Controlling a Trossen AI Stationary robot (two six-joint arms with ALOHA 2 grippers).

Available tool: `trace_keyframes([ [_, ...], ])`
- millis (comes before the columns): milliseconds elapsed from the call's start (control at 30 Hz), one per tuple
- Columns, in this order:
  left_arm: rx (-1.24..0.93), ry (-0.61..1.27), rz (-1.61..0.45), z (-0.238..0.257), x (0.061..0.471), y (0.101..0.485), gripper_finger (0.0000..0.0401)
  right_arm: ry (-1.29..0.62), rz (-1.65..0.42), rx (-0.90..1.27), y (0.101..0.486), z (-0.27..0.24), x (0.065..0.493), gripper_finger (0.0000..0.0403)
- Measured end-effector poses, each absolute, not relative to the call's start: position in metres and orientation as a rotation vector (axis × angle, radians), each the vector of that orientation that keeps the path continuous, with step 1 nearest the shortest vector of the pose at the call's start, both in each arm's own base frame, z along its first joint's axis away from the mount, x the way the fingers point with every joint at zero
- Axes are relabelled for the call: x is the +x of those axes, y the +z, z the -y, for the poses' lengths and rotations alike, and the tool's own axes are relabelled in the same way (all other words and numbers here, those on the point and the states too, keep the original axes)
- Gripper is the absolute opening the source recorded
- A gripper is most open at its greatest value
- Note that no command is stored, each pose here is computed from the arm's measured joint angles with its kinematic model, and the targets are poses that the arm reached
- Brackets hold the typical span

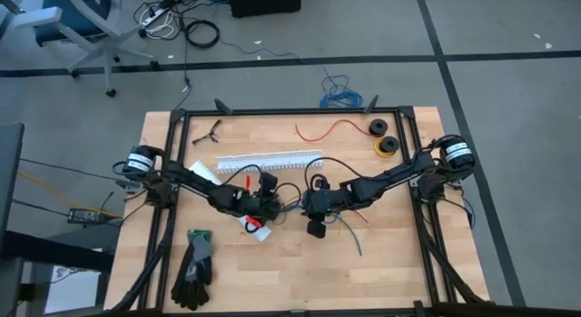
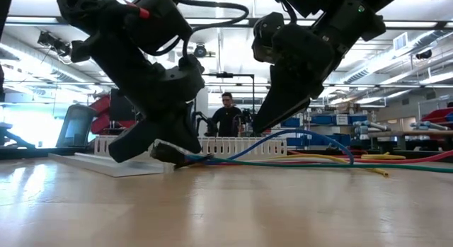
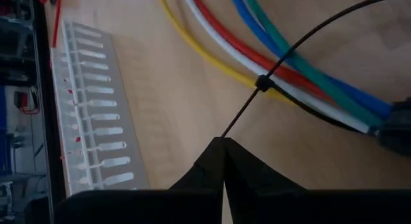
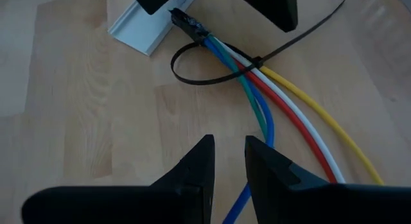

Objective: Ziptie cables
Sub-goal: Wrap the cables with the black zip tie

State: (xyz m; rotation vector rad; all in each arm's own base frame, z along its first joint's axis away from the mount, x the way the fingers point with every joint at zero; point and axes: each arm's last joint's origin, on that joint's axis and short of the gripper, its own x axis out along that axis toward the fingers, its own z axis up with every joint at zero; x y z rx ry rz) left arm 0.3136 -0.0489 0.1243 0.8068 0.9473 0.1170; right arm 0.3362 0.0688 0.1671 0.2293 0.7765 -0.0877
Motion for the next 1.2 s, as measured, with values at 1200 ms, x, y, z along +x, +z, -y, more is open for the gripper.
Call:
trace_keyframes([
  [1200,1.149,0.299,-0.961,0.047,0.337,0.128,0.0003,-0.193,-0.709,0.193,0.170,-0.075,0.336,0.0075],
])
